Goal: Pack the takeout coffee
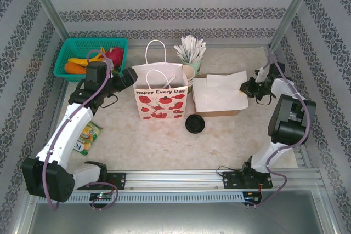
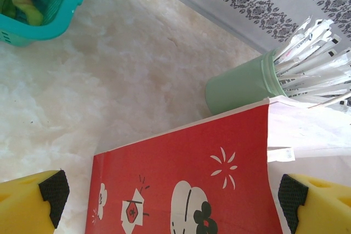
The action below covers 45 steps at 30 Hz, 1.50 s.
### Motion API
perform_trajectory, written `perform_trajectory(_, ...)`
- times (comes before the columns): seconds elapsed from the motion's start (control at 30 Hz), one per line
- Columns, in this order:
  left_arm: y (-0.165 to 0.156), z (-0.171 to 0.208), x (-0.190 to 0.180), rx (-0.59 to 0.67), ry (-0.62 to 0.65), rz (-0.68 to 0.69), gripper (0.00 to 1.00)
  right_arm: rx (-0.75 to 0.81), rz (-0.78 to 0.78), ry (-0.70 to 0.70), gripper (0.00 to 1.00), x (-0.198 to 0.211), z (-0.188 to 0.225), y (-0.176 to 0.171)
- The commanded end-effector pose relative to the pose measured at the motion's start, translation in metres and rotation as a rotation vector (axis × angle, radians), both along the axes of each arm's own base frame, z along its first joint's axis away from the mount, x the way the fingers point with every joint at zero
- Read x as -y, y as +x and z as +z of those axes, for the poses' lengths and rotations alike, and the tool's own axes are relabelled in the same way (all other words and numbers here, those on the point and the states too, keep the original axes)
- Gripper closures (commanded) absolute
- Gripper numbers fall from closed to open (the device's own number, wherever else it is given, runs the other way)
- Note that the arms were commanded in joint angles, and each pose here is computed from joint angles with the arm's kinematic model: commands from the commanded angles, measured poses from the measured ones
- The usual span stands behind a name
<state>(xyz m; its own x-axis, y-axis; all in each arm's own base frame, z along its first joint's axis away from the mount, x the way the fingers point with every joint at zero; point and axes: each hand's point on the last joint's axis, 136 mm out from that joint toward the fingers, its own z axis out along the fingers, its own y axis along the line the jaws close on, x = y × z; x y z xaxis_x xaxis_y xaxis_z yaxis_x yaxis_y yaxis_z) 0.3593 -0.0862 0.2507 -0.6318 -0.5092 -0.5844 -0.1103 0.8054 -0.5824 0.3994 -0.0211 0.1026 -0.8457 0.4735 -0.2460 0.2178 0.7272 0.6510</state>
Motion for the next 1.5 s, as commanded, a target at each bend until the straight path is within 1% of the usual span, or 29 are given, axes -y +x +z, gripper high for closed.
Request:
perform_trajectory(0.0,-0.003,0.022,-0.006,0.084,0.048,-0.009,0.00,0.099,0.021,0.023,0.99,-0.005,0.032,0.000)
perform_trajectory(0.1,-0.010,0.046,-0.004,0.175,0.105,-0.069,0.00,0.173,0.050,0.060,1.00,-0.016,0.062,-0.003)
perform_trajectory(0.3,-0.035,0.126,0.030,0.469,0.220,-0.348,0.00,0.325,0.095,0.102,1.00,-0.050,0.140,-0.019)
perform_trajectory(0.37,-0.043,0.147,0.050,0.561,0.250,-0.449,0.00,0.378,0.117,0.130,1.00,-0.064,0.169,-0.026)
perform_trajectory(0.43,-0.051,0.162,0.078,0.637,0.291,-0.568,0.01,0.435,0.163,0.146,1.00,-0.084,0.199,-0.035)
perform_trajectory(0.53,-0.061,0.172,0.126,0.717,0.389,-0.770,0.00,0.534,0.264,0.151,1.00,-0.116,0.240,-0.050)
perform_trajectory(0.63,-0.064,0.180,0.169,0.782,0.446,-0.954,0.00,0.647,0.379,0.145,1.00,-0.147,0.277,-0.067)
perform_trajectory(0.73,-0.068,0.190,0.202,0.853,0.438,-1.129,0.00,0.755,0.499,0.128,1.00,-0.176,0.307,-0.082)
perform_trajectory(0.8,-0.071,0.197,0.217,0.893,0.421,-1.222,0.01,0.823,0.589,0.125,1.00,-0.197,0.322,-0.092)
perform_trajectory(0.93,-0.070,0.209,0.234,0.941,0.411,-1.323,0.00,0.950,0.745,0.150,1.00,-0.233,0.346,-0.110)
perform_trajectory(1.1,-0.068,0.206,0.242,0.977,0.420,-1.380,0.00,1.012,0.900,0.214,1.00,-0.264,0.362,-0.124)
perform_trajectory(1.17,-0.074,0.204,0.245,0.993,0.394,-1.423,0.00,1.037,0.953,0.234,1.00,-0.275,0.367,-0.129)
perform_trajectory(1.27,-0.082,0.200,0.249,0.996,0.357,-1.485,0.01,1.072,1.021,0.273,1.00,-0.287,0.375,-0.135)
perform_trajectory(1.33,-0.076,0.194,0.251,0.984,0.372,-1.484,0.00,1.112,1.070,0.298,1.00,-0.292,0.385,-0.143)
perform_trajectory(1.4,-0.068,0.185,0.252,0.960,0.405,-1.474,0.01,1.161,1.083,0.298,1.00,-0.293,0.396,-0.148)
perform_trajectory(1.47,-0.064,0.178,0.250,0.936,0.424,-1.479,0.08,1.202,1.068,0.278,1.00,-0.290,0.407,-0.149)
